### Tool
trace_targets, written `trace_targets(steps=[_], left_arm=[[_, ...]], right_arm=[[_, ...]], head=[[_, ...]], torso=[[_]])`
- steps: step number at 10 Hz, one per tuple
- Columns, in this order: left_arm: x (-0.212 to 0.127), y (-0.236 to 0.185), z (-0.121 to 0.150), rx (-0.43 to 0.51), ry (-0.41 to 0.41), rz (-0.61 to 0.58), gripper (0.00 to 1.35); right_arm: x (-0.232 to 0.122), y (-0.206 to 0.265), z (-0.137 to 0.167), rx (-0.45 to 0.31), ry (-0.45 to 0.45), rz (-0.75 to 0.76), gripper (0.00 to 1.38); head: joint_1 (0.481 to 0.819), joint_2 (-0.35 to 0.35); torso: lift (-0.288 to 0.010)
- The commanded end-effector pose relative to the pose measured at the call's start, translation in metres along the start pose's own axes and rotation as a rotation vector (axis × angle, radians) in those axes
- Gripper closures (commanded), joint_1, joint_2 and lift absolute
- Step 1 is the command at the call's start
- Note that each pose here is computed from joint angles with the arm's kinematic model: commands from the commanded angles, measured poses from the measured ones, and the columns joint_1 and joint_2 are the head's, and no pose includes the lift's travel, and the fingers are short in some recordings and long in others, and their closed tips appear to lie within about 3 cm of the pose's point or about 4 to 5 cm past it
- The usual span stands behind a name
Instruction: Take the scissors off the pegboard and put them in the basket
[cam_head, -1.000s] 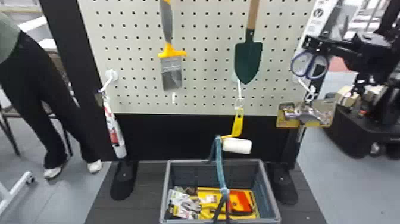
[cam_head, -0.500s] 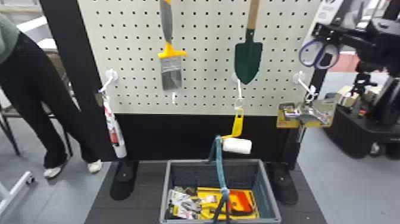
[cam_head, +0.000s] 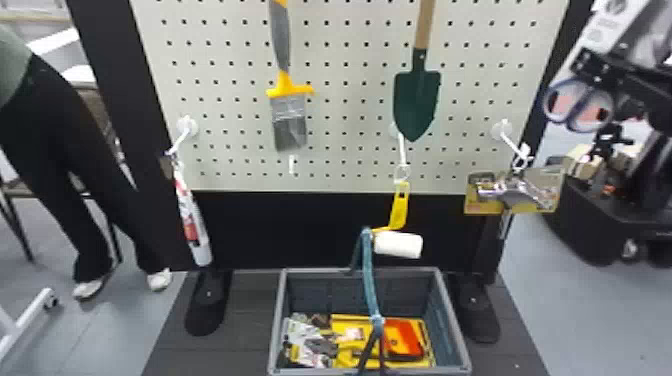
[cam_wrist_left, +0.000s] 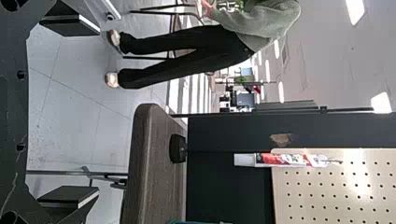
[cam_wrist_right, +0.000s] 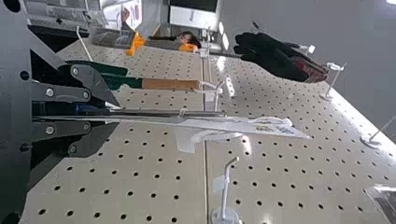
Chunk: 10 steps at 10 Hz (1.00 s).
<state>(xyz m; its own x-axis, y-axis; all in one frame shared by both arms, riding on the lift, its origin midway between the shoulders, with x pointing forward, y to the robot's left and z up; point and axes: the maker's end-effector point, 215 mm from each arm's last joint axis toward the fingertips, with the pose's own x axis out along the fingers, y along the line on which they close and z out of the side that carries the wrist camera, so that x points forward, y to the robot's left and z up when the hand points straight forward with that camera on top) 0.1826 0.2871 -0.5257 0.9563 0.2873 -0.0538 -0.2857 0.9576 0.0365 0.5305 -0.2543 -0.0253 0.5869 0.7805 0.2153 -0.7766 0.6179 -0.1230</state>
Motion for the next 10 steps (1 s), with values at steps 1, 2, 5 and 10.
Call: trace_targets(steps=[1,2,5,10], left_arm=[[0.0,0.0,0.0,-0.001,0.0,0.002,0.1],[0.0,0.0,0.0,-0.002,-0.001,0.002,0.1],[-0.001,0.001,0.0,-0.006,0.002,0.005,0.1],[-0.004,0.001,-0.001,-0.01,0.007,0.011,0.1]], right_arm=[[-0.02,0.011,0.001,-0.011,-0.034,-0.098,1.17],[-0.035,0.011,0.001,-0.002,-0.079,-0.183,1.17],[-0.061,0.003,-0.058,0.221,-0.178,-0.288,1.17],[-0.085,0.017,-0.089,0.368,-0.298,-0.476,1.17]], head=[[0.549,0.0],[0.549,0.0],[0.549,0.0],[0.549,0.0]], torso=[[-0.1],[-0.1],[-0.1],[-0.1]])
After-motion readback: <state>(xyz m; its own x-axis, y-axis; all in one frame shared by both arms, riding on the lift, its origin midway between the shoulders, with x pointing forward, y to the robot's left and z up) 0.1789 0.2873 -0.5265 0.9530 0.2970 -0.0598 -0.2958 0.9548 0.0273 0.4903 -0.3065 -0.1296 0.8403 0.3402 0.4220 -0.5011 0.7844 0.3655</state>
